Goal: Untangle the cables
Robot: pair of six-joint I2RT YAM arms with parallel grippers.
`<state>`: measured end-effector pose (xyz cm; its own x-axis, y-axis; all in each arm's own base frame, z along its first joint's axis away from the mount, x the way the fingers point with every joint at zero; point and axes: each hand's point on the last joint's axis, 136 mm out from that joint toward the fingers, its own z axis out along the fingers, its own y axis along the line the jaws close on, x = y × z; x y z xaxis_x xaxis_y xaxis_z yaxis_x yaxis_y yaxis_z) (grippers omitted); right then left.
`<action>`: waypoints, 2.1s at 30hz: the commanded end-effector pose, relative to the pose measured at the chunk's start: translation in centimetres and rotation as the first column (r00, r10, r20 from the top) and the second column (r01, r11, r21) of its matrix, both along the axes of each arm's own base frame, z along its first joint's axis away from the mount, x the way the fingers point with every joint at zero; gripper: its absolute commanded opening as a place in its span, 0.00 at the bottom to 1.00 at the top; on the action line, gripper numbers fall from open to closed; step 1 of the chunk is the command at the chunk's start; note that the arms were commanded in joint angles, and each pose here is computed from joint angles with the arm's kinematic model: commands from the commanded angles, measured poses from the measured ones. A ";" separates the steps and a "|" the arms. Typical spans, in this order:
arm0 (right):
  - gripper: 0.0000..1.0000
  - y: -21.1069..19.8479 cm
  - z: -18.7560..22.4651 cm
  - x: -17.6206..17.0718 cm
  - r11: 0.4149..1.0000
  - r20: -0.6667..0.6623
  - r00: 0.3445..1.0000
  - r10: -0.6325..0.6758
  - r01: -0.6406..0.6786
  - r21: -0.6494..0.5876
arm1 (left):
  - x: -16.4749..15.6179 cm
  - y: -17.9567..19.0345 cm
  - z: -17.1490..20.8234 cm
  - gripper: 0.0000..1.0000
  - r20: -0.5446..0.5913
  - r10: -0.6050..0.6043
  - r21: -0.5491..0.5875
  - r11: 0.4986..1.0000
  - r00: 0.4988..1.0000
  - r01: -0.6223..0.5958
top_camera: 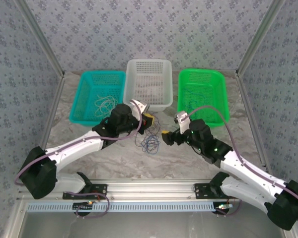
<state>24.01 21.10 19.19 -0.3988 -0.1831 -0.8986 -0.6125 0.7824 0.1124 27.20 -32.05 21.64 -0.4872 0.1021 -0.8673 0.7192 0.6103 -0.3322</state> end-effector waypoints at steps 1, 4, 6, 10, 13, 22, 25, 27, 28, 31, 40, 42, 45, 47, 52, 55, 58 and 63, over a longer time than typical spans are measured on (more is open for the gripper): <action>0.93 -0.4 -0.6 -0.1 0.996 -0.018 0.998 -0.052 0.053 0.077 | 0.7 0.4 2.5 0.00 -0.006 0.081 -0.050 0.995 0.997 -0.081; 0.92 0.6 -2.0 -0.6 0.994 -0.056 0.998 -0.023 0.029 0.106 | 0.8 0.2 2.8 0.00 -0.029 0.091 -0.071 0.993 0.995 -0.093; 0.92 1.5 -3.3 -0.8 0.995 -0.082 0.997 -0.008 0.016 0.098 | 0.8 0.0 3.2 0.00 -0.036 0.090 -0.085 0.992 0.995 -0.093; 0.93 3.8 -5.0 -1.2 0.996 -0.100 0.994 0.034 -0.025 0.087 | 0.5 -0.3 4.2 0.00 -0.027 0.087 -0.108 0.990 0.996 -0.089; 0.93 5.6 -5.7 -1.3 0.995 -0.100 0.992 0.070 -0.063 0.078 | 0.3 -0.4 4.8 0.00 -0.017 0.083 -0.116 0.990 0.996 -0.085; 0.85 8.1 -8.5 0.7 1.000 -0.087 0.996 0.022 -0.023 -0.008 | -0.5 -0.2 6.2 0.00 -0.006 0.077 -0.144 0.987 0.997 -0.077; 0.72 8.2 -8.6 1.2 1.000 -0.065 0.998 0.009 -0.010 -0.013 | -0.8 0.0 6.5 0.00 -0.002 0.076 -0.149 0.986 0.997 -0.075; 0.58 8.2 -8.6 1.4 1.000 -0.053 0.999 -0.005 0.004 -0.015 | -0.9 0.2 6.9 0.00 0.001 0.077 -0.159 0.984 0.997 -0.076; 0.51 8.2 -8.7 1.5 1.000 -0.053 0.999 -0.007 0.006 -0.017 | -1.0 0.2 7.2 0.00 0.004 0.079 -0.167 0.983 0.997 -0.077; 0.37 8.2 -9.9 1.3 0.998 -0.100 0.995 -0.004 -0.002 -0.058 | -1.0 0.5 8.3 0.00 0.024 0.085 -0.186 0.979 0.996 -0.079; 0.26 5.9 -13.9 -0.6 0.991 -0.252 0.965 -0.073 0.041 -0.131 | -1.9 2.3 15.0 0.00 0.193 0.100 -0.197 0.978 0.976 -0.061; 0.26 5.3 -14.5 -1.0 0.989 -0.275 0.958 -0.086 0.048 -0.142 | -2.2 2.7 16.0 0.00 0.217 0.106 -0.209 0.976 0.970 -0.060; 0.25 4.6 -14.9 -1.7 0.988 -0.299 0.950 -0.092 0.049 -0.148 | -2.5 3.3 17.3 0.00 0.236 0.120 -0.236 0.970 0.964 -0.063; 0.26 4.4 -14.7 -2.1 0.990 -0.299 0.950 -0.088 0.050 -0.133 | -2.7 3.3 17.7 0.00 0.231 0.117 -0.255 0.965 0.966 -0.056; 0.58 3.4 -12.4 -2.0 0.992 -0.246 0.964 -0.103 0.084 -0.089 | -2.5 3.0 16.8 0.00 0.187 0.119 -0.267 0.962 0.975 -0.066; 0.76 3.1 -9.4 -2.0 0.996 -0.185 0.978 -0.093 0.088 -0.034 | -2.5 3.0 16.5 0.00 0.170 0.124 -0.282 0.957 0.978 -0.072; 0.85 2.8 -6.2 -2.0 0.997 -0.103 0.992 -0.079 0.080 0.011 | -2.5 2.8 16.2 0.00 0.156 0.119 -0.286 0.956 0.981 -0.070; 0.87 2.0 -3.1 -1.8 0.998 0.017 0.998 -0.061 0.061 0.000 | -2.8 2.6 16.2 0.00 0.149 0.099 -0.296 0.954 0.984 -0.052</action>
<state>22.01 23.91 15.62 -0.4407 -0.0908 -0.8930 -0.5623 0.8034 0.1958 24.81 -29.10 37.07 -0.3389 -0.1668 -0.9259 0.7174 0.5909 -0.3691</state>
